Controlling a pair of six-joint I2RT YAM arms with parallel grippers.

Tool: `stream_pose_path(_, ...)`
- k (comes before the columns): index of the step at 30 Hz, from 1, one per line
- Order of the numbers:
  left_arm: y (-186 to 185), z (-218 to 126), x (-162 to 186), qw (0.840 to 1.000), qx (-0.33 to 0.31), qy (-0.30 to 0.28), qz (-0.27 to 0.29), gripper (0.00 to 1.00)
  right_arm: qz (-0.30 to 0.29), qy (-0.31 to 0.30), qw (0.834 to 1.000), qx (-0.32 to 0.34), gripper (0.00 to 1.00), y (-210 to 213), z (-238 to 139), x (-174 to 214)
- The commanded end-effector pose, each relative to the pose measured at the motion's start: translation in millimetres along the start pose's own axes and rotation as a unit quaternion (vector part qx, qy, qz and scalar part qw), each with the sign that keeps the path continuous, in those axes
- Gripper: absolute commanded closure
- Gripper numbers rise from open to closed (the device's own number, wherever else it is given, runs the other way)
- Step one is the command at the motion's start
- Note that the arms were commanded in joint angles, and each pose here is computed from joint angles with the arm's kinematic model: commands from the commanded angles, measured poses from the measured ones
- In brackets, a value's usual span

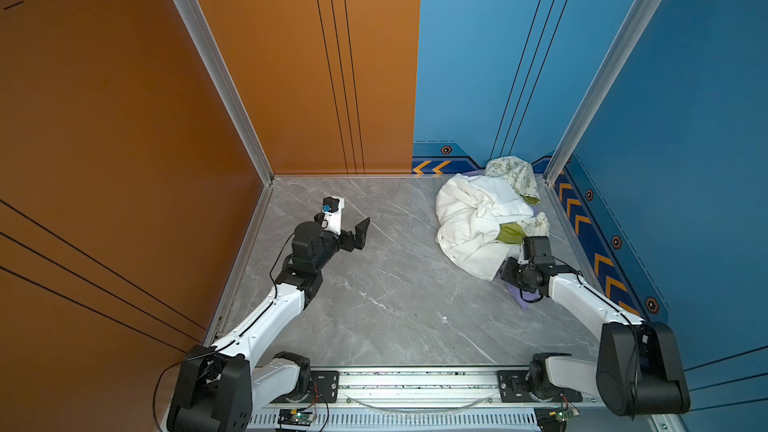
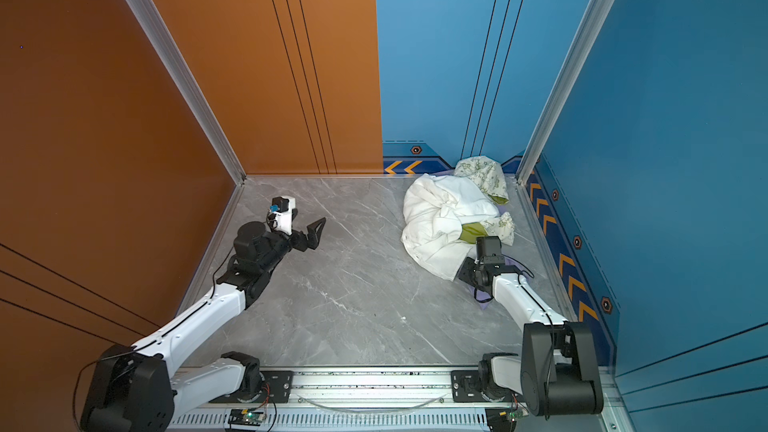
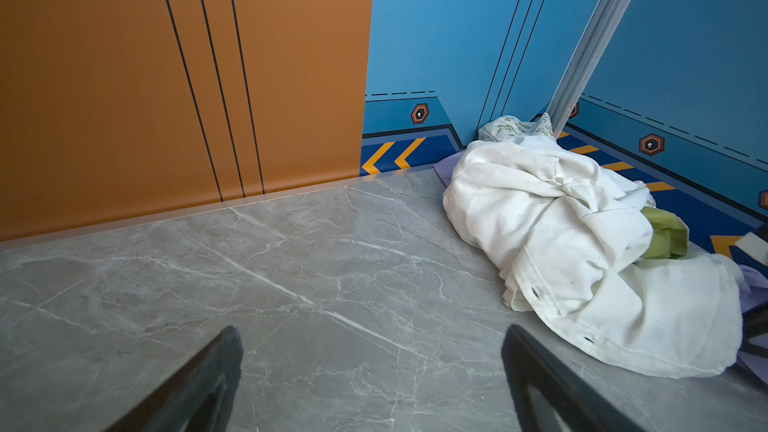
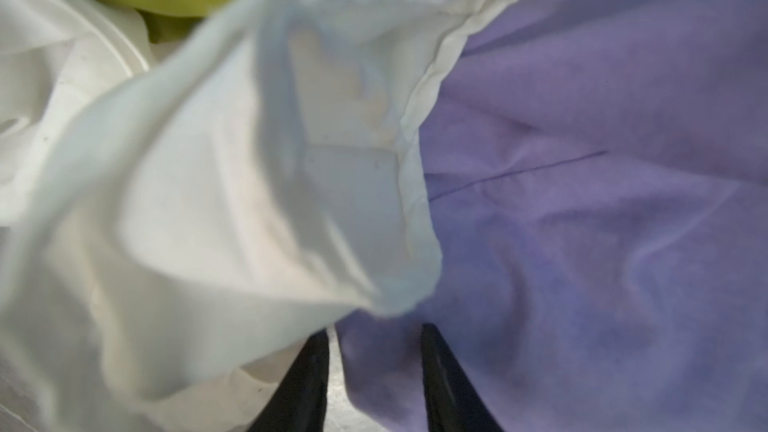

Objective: Pick out a specific cloth from the pile
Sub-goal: 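Lower the right gripper onto the purple cloth under the pile while the left gripper lifts, then grasp the purple cloth with the right gripper and lift it up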

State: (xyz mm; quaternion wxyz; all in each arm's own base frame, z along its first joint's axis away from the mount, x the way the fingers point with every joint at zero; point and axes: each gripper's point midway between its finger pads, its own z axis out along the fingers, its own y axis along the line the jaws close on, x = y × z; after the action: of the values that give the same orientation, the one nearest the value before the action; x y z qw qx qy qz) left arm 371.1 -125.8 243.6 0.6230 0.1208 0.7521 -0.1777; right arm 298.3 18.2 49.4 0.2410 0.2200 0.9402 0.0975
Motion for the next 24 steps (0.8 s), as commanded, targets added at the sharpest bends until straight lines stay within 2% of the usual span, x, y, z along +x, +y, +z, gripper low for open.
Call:
stream_pose_path(1,-1.8,-1.3,-4.6,1.000,0.003,-0.001,0.010,0.02,0.006,-0.006,1.000,-0.007,0.69,4.2,1.5,-9.6)
stream_pose_path(2,-2.5,-2.3,-4.1,1.000,0.003,-0.001,0.014,0.02,0.007,-0.006,1.000,-0.005,0.70,3.2,2.1,-9.2)
stream_pose_path(5,-1.8,-6.2,-3.3,1.000,-0.003,-0.003,0.017,0.02,0.007,-0.012,1.000,-0.005,0.84,1.7,0.7,-10.8)
stream_pose_path(7,-3.0,-8.5,-4.1,1.000,-0.003,-0.006,0.027,0.02,0.008,-0.019,1.000,-0.006,0.87,0.8,-1.7,-12.5)
stream_pose_path(11,-3.2,-9.7,-2.5,0.999,-0.009,-0.006,0.038,0.02,0.009,-0.038,0.999,-0.012,1.00,1.3,-8.9,-17.1)
stream_pose_path(24,-4.0,-9.5,-2.4,0.999,-0.010,-0.006,0.045,0.02,0.018,-0.166,0.984,-0.066,1.00,16.7,-81.3,-52.7)
